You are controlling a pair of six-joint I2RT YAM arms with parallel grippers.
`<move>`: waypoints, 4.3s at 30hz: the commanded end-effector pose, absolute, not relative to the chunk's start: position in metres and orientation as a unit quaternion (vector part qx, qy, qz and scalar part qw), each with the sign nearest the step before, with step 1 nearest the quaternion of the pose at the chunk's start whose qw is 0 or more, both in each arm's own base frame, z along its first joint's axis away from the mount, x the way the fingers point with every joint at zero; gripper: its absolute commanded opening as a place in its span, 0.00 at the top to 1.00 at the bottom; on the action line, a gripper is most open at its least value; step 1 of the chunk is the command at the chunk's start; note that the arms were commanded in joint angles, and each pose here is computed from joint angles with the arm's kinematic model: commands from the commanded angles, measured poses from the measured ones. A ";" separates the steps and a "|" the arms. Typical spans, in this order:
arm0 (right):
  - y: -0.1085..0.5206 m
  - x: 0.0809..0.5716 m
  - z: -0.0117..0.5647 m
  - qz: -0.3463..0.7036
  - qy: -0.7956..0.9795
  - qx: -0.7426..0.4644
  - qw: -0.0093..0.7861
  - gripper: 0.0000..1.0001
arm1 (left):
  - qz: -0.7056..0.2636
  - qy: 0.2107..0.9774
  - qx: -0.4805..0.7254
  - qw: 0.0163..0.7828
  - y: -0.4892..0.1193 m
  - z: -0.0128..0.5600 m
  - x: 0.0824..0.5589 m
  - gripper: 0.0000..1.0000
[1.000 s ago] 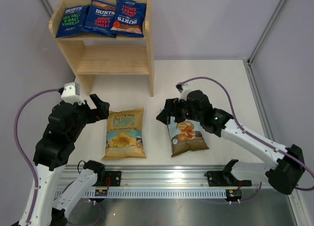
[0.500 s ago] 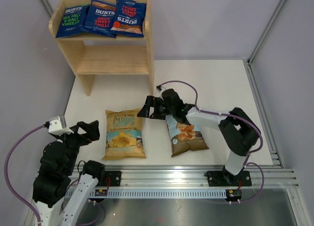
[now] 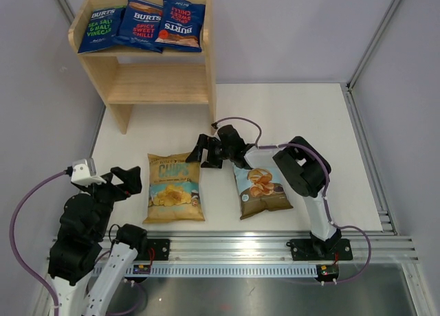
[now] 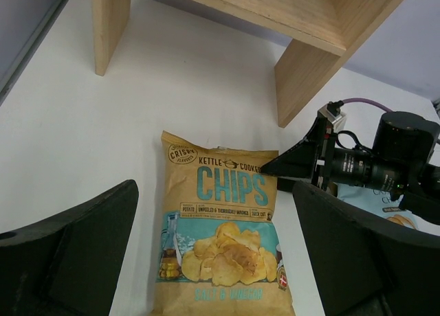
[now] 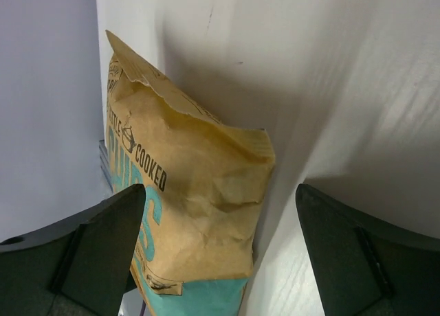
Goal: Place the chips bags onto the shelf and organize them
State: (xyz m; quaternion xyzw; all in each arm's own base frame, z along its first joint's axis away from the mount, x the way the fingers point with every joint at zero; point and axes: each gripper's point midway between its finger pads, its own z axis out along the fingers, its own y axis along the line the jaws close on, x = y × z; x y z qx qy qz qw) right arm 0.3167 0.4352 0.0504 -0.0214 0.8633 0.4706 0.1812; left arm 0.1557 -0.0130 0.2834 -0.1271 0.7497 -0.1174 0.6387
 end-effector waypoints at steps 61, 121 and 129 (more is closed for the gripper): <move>0.261 0.253 0.476 0.560 0.616 0.072 0.550 1.00 | -0.639 0.541 -0.030 0.547 -0.176 0.338 0.191 0.01; 0.302 0.220 0.452 0.710 0.574 0.121 0.390 1.00 | -0.688 0.327 0.039 0.646 -0.177 0.465 0.164 0.01; 0.315 0.202 0.455 0.717 0.573 0.074 0.390 1.00 | -0.678 0.378 0.024 0.630 -0.190 0.458 0.189 0.01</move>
